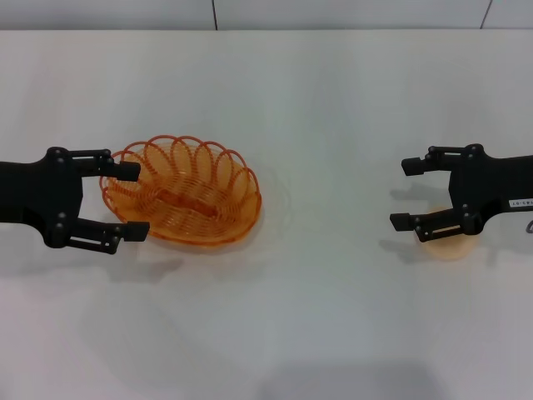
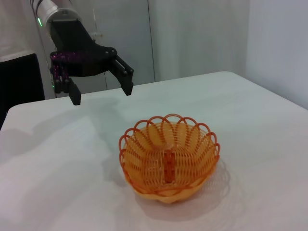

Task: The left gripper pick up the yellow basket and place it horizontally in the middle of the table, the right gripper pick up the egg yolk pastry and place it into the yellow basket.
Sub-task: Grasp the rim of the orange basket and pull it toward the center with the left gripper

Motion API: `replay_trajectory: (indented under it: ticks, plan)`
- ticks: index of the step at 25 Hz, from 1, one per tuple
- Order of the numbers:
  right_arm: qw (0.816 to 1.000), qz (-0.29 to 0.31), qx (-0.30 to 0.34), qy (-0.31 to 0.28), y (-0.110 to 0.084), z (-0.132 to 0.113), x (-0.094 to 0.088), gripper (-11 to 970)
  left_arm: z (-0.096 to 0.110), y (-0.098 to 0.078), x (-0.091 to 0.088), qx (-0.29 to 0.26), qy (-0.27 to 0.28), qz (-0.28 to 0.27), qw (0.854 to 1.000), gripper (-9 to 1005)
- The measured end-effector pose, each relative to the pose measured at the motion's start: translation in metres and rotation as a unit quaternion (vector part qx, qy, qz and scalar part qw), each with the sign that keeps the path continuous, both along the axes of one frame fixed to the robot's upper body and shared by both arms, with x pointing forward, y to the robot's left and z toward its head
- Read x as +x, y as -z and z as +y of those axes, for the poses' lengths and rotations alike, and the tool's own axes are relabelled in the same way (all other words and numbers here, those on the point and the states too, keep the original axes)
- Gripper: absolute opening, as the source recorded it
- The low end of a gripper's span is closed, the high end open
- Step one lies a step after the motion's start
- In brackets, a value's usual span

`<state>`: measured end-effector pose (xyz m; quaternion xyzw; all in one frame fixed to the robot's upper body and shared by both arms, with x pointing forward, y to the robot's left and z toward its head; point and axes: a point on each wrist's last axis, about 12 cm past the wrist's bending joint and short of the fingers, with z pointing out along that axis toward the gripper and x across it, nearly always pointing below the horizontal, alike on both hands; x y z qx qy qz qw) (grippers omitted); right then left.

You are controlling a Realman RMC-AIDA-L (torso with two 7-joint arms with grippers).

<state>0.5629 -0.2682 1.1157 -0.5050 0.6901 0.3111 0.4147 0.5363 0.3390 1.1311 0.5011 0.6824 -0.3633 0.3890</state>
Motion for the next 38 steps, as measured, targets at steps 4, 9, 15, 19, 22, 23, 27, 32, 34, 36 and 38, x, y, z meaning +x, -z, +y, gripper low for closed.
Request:
replay_trajectory:
  ticks: [4, 9, 15, 19, 22, 23, 27, 32, 34, 36, 38]
  plan:
    - [1.0, 0.0, -0.002, 0.001, 0.001, 0.0, 0.0, 885, -0.001, 0.0, 0.0, 0.0, -0.001, 0.0, 1.0, 876]
    - [1.0, -0.001, -0.003, -0.001, 0.0, 0.002, 0.001, 884, -0.001, 0.001, 0.001, 0.002, -0.006, -0.002, 1.0, 875]
    - [1.0, -0.003, -0.003, -0.001, -0.001, 0.003, 0.003, 884, -0.001, 0.001, 0.003, 0.002, -0.007, -0.004, 1.0, 874]
    - [1.0, -0.006, -0.005, 0.003, -0.001, 0.003, 0.005, 885, -0.003, -0.001, 0.008, 0.004, -0.019, -0.002, 1.0, 874]
    - [1.0, -0.007, -0.006, 0.005, -0.001, 0.004, 0.005, 885, -0.004, -0.007, 0.013, 0.001, -0.038, 0.018, 0.999, 874]
    - [1.0, -0.007, -0.006, 0.005, -0.001, 0.003, 0.005, 884, -0.005, -0.01, 0.015, 0.0, -0.044, 0.027, 0.999, 874]
    - [1.0, -0.007, -0.007, 0.007, 0.0, 0.003, 0.006, 884, -0.009, -0.03, 0.022, 0.009, -0.082, 0.089, 0.993, 873]
    - [1.0, -0.009, -0.008, 0.011, 0.0, 0.003, 0.007, 885, -0.01, -0.052, 0.025, 0.01, -0.123, 0.142, 0.982, 873]
    - [1.0, -0.009, -0.008, 0.011, 0.0, 0.003, 0.007, 884, -0.008, -0.062, 0.029, 0.011, -0.15, 0.171, 0.974, 873]
    - [1.0, -0.009, -0.007, 0.009, 0.0, 0.003, 0.006, 884, -0.005, -0.069, 0.033, 0.016, -0.179, 0.196, 0.964, 872]
    - [1.0, -0.008, -0.006, 0.006, -0.001, 0.004, 0.006, 884, 0.001, -0.076, 0.04, 0.026, -0.219, 0.224, 0.949, 872]
